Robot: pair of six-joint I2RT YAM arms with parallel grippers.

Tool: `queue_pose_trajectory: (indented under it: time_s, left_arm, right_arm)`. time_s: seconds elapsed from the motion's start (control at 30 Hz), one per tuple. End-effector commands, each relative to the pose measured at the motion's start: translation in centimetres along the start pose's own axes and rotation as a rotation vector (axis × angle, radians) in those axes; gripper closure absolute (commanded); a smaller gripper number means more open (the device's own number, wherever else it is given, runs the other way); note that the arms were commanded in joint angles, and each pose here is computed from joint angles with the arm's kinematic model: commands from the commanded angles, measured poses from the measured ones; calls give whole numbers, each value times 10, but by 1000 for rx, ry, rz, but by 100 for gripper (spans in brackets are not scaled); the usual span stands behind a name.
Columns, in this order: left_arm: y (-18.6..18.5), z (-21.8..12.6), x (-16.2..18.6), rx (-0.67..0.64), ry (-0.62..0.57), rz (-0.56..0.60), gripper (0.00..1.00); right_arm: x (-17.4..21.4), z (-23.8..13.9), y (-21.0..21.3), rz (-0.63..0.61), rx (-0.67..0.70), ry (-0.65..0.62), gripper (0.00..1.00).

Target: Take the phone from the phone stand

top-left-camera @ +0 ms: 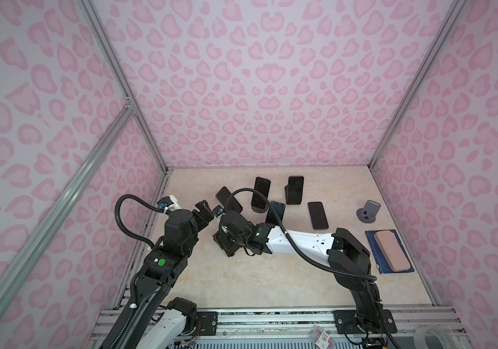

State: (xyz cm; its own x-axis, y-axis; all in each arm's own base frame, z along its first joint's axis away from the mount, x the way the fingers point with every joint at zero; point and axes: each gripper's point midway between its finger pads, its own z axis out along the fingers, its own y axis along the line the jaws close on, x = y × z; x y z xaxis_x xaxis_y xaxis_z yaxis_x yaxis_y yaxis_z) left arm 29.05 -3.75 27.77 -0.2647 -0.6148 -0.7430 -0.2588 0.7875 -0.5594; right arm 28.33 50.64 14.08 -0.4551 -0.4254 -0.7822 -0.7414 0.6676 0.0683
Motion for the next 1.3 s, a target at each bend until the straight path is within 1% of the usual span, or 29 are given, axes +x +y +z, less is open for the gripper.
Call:
queue_pose_trajectory:
  time_s: [0.0,0.2,0.43,0.63,0.73,0.77,0.93,1.1,1.27]
  left_arm:
    - [-2,-3,-7,3,-16,5,4]
    - [-8,-4,-10,17,-15,3,4]
    - [-13,-2,-10,30,-4,1,4]
    - [-21,-2,-11,57,8,-2,4]
    - [-31,-1,-8,98,35,1,4]
    - [-35,-1,-6,117,49,4,4]
    - [-54,5,8,199,133,18,4]
    - [-69,10,16,248,197,32,4]
    - [-78,13,23,287,236,36,4]
  right_arm:
    - [-7,-8,1,-5,7,-23,30]
    - [-19,-24,-1,-6,4,-64,31]
    - [-15,-25,-6,-1,21,-71,32]
    - [-28,-46,-10,3,31,-112,32]
    - [-40,-62,-14,2,43,-142,33]
    - [-31,-64,-20,-3,59,-125,33]
    - [-30,-88,-44,7,125,-140,33]
    - [-16,-114,-76,32,209,-141,33]
    - [2,-145,-107,69,286,-136,33]
